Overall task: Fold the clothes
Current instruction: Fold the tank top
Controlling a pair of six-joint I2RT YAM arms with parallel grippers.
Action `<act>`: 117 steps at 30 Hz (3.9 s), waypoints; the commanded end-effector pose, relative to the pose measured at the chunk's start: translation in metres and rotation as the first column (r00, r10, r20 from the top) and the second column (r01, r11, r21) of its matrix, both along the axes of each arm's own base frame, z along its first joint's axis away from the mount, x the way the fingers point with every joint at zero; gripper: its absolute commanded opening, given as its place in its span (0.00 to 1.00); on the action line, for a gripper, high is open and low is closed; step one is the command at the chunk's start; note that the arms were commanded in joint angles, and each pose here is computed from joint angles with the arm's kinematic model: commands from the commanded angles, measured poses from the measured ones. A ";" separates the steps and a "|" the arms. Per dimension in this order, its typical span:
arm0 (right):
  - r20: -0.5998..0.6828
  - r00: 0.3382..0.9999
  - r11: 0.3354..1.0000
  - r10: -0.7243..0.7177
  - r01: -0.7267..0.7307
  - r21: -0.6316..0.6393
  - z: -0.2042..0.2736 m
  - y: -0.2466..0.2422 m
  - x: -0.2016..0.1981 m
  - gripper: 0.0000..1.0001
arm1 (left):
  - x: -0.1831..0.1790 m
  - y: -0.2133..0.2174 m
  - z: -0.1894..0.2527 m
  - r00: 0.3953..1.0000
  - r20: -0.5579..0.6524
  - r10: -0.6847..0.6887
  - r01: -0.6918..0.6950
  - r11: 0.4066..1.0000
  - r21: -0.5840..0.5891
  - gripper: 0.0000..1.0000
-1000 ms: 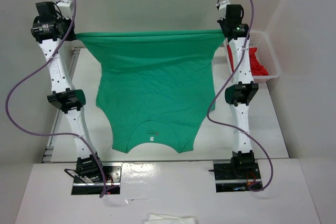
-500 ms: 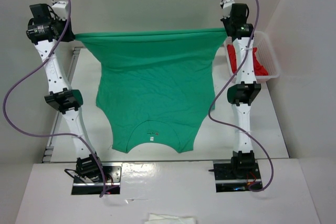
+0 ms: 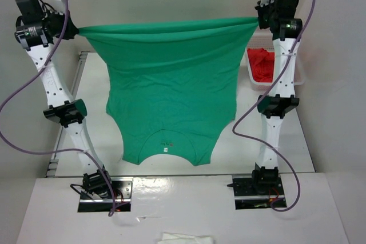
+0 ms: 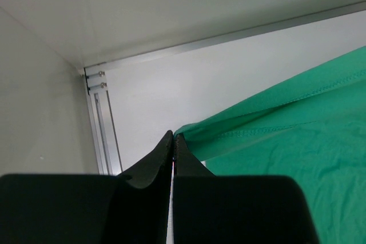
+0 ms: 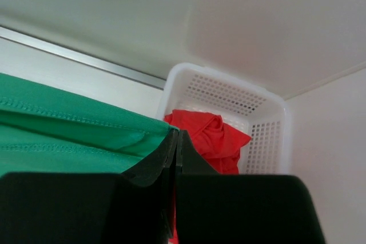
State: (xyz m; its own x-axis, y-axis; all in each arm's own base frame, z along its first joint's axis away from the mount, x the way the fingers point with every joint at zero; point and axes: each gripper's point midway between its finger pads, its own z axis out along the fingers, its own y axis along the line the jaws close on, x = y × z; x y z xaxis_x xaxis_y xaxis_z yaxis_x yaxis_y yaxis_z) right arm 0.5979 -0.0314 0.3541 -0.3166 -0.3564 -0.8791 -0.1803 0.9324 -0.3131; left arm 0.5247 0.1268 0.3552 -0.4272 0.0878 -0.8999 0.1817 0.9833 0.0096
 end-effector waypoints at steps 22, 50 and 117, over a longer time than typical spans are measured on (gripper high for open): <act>-0.130 0.952 0.959 0.277 -0.265 0.096 0.036 0.035 -0.107 0.00 | -0.076 0.011 0.039 0.979 0.051 -0.199 0.200 0.980 -0.011 0.00; -0.020 0.986 0.983 0.166 -0.163 0.087 0.064 0.023 -0.111 0.00 | -0.080 0.007 0.079 0.972 0.169 -0.165 0.168 0.986 -0.005 0.00; 0.153 0.987 0.998 0.057 -0.062 0.029 0.016 0.031 0.034 0.00 | 0.040 -0.006 0.009 0.969 0.183 -0.166 0.183 0.980 -0.083 0.00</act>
